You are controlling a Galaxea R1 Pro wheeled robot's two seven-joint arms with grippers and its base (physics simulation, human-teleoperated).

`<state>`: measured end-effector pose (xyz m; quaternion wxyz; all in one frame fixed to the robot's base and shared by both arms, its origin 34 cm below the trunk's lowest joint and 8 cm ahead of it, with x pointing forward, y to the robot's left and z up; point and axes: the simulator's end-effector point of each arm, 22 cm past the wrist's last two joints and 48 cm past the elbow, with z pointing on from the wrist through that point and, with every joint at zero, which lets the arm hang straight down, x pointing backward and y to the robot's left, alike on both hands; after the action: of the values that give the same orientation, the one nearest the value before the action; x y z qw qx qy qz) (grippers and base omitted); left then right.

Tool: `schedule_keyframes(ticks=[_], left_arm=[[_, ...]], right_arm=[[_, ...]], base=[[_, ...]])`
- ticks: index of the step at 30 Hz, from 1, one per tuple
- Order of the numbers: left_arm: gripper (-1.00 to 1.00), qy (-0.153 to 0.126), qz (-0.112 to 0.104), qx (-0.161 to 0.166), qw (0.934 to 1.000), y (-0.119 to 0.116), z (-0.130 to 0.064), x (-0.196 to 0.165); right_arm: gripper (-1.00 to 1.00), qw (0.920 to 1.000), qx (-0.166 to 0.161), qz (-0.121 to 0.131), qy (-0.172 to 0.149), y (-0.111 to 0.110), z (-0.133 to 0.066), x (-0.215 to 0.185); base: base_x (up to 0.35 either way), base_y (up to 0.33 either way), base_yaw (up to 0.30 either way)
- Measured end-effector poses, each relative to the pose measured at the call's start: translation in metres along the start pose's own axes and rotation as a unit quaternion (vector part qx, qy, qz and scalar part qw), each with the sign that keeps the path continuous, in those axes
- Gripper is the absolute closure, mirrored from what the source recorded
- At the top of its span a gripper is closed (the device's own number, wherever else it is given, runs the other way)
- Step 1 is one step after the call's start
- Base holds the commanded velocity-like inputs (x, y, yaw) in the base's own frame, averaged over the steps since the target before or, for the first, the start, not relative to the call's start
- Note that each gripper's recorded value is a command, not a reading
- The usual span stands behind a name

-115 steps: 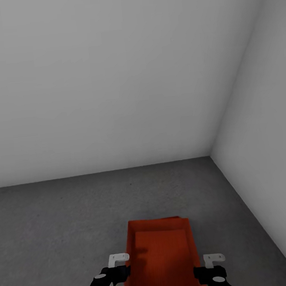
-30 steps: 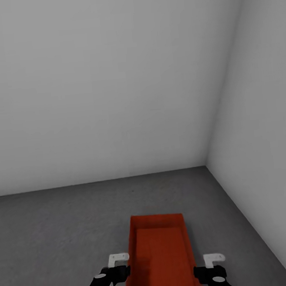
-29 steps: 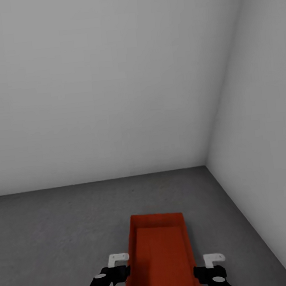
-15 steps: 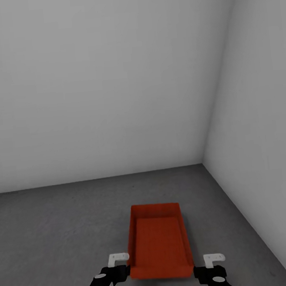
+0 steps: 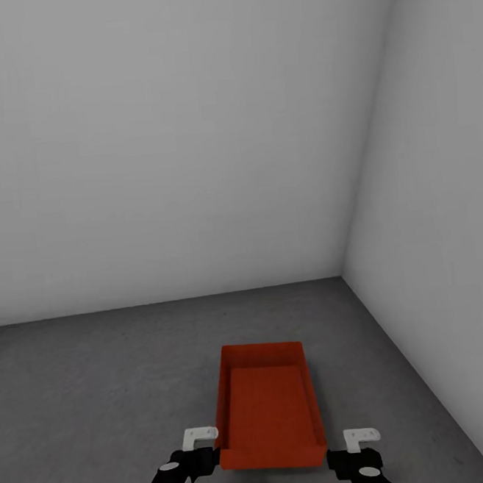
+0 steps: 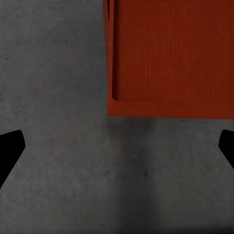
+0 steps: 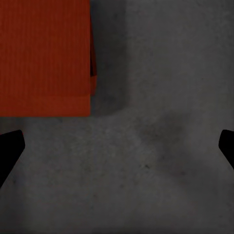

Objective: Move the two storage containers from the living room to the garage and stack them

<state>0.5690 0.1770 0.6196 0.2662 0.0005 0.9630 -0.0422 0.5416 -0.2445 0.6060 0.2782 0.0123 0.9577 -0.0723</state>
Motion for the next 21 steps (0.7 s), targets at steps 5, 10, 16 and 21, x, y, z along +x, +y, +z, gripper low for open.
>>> schedule_keyframes(ticks=[5, 10, 16, 21], left_arm=[[-1.00, 0.000, 0.000, 0.000, 1.0000, 0.000, 0.000, 0.000], [-1.00, 0.000, 0.001, 0.001, 1.0000, -0.001, 0.000, 0.000], [-1.00, 0.028, 0.000, -0.004, 0.9996, 0.005, 0.001, 0.028], [-1.00, 0.084, 0.001, -0.006, 0.9964, 0.008, -0.002, 0.082]], right_arm=[[-1.00, 1.0000, 0.000, 0.000, 0.000, 0.000, 0.000, 0.000], [-1.00, 1.0000, 0.000, 0.000, 0.000, 0.000, 0.000, 0.000], [-1.00, 1.0000, 0.001, 0.001, 0.003, 0.000, 0.000, 0.003], [-1.00, 1.0000, 0.001, 0.002, 0.004, 0.001, 0.000, 0.004]], base=[[0.000, 0.000, 0.000], [0.000, 0.000, 0.000], [0.000, 0.000, 0.000], [0.000, 0.000, 0.000]])
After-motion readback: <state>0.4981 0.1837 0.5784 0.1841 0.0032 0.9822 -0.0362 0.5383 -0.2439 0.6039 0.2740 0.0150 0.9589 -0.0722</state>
